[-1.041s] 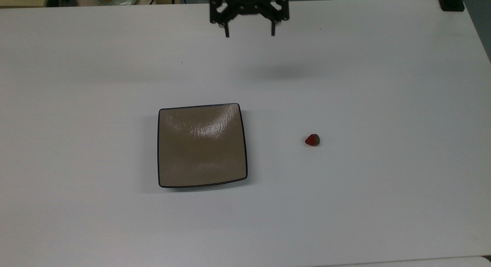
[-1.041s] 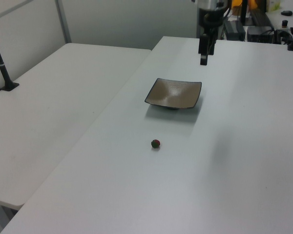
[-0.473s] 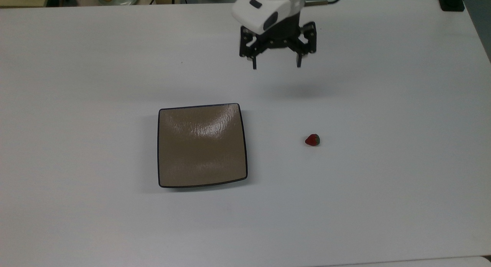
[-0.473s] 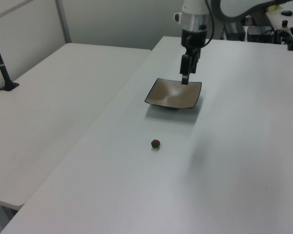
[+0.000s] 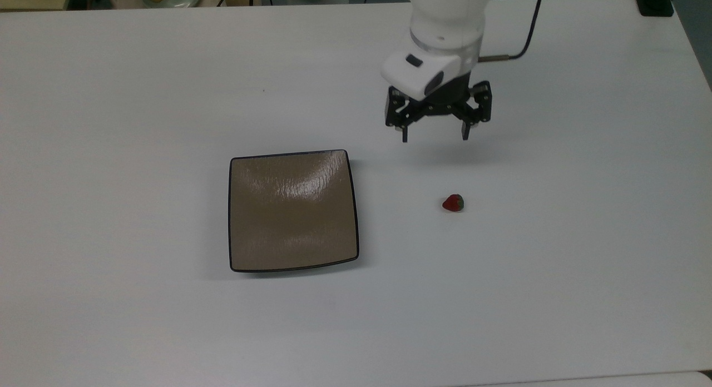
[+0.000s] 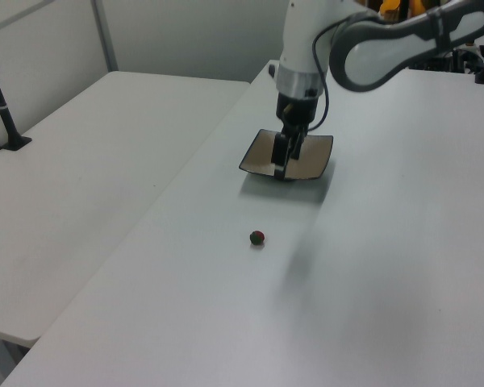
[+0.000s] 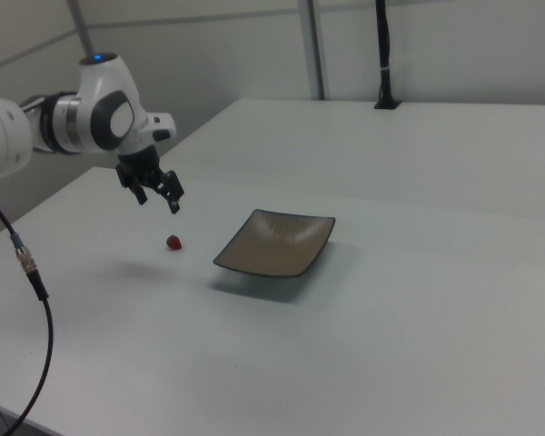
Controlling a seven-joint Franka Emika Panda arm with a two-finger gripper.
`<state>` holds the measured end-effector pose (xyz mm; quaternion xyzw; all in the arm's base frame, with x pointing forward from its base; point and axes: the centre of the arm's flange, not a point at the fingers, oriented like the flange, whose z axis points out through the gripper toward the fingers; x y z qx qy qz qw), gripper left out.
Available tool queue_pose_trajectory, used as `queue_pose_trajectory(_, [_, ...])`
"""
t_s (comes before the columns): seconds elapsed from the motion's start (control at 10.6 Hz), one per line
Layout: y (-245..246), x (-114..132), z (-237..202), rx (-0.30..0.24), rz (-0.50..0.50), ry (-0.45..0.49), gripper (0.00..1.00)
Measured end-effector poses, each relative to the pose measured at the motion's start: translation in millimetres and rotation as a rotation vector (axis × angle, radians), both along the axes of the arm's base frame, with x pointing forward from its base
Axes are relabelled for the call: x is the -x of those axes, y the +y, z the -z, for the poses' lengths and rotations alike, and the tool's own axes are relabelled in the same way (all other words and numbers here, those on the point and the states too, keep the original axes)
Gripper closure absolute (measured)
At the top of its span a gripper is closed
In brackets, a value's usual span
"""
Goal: Strawberries on a ceramic plate
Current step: 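Move the open gripper over the red strawberry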
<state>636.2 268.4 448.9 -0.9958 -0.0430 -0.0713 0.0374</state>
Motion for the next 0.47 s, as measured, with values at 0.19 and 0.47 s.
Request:
queue_pose_trajectory(0.19, [16,-6,30,-0.003,-0.014,-0.017,0.0])
queue_pose_trajectory(0.47, [23,-15,61,-0.009,-0.017,-0.042,0.0])
